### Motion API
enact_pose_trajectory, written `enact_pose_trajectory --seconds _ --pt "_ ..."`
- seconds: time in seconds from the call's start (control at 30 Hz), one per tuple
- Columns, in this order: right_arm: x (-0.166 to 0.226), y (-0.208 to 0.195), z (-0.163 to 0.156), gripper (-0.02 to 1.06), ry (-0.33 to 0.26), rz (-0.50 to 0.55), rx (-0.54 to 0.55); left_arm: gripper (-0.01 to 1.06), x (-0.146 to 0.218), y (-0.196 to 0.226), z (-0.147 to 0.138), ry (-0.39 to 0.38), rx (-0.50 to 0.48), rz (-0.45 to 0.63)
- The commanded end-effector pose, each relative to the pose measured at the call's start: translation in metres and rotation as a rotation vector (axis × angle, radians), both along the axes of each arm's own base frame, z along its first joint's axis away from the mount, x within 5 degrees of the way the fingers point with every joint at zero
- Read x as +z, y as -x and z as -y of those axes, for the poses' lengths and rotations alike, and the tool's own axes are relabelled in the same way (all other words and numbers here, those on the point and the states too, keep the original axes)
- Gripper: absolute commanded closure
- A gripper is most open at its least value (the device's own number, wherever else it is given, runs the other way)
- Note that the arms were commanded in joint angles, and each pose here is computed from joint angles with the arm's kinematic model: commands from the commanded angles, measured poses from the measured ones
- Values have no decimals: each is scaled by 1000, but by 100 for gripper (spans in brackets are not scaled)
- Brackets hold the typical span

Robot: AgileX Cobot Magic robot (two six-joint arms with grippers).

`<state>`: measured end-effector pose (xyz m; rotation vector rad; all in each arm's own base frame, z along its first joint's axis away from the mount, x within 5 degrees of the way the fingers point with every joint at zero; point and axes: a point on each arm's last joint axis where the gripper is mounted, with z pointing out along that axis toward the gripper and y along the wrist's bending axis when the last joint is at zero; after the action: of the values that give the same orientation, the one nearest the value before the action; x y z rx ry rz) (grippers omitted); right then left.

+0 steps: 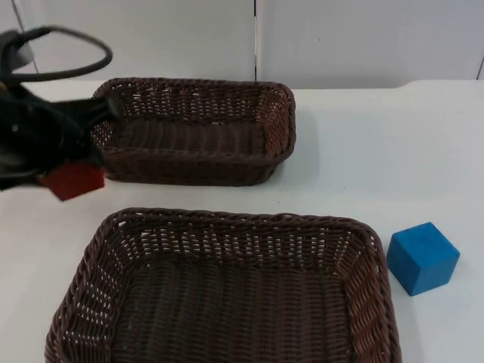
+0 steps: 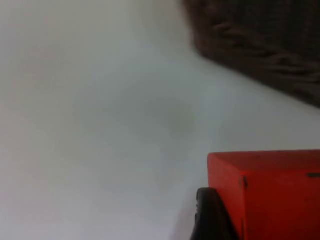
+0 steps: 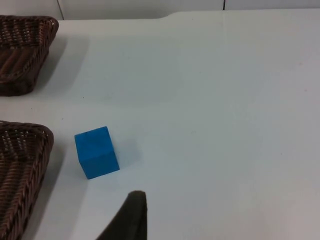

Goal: Pick up one cube with the left hand and place it into the upper basket. Pick up one cube with the right hand and place it into the lower basket.

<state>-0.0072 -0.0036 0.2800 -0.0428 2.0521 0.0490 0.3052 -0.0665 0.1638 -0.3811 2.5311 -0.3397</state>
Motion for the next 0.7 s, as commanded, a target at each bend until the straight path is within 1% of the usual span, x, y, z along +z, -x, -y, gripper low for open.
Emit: enact_pose_trajectory --seconds 0.0,0.1,0.27,0.67 --pt "1 0 0 0 3 8 -3 105 13 1 6 -3 -36 64" --pt "1 0 0 0 3 8 -3 105 28 5 14 -25 -102 131" --pt "1 0 0 0 3 8 -3 105 32 6 13 -53 -141 149" --pt "1 0 0 0 3 8 -3 105 33 5 13 -66 -152 174"
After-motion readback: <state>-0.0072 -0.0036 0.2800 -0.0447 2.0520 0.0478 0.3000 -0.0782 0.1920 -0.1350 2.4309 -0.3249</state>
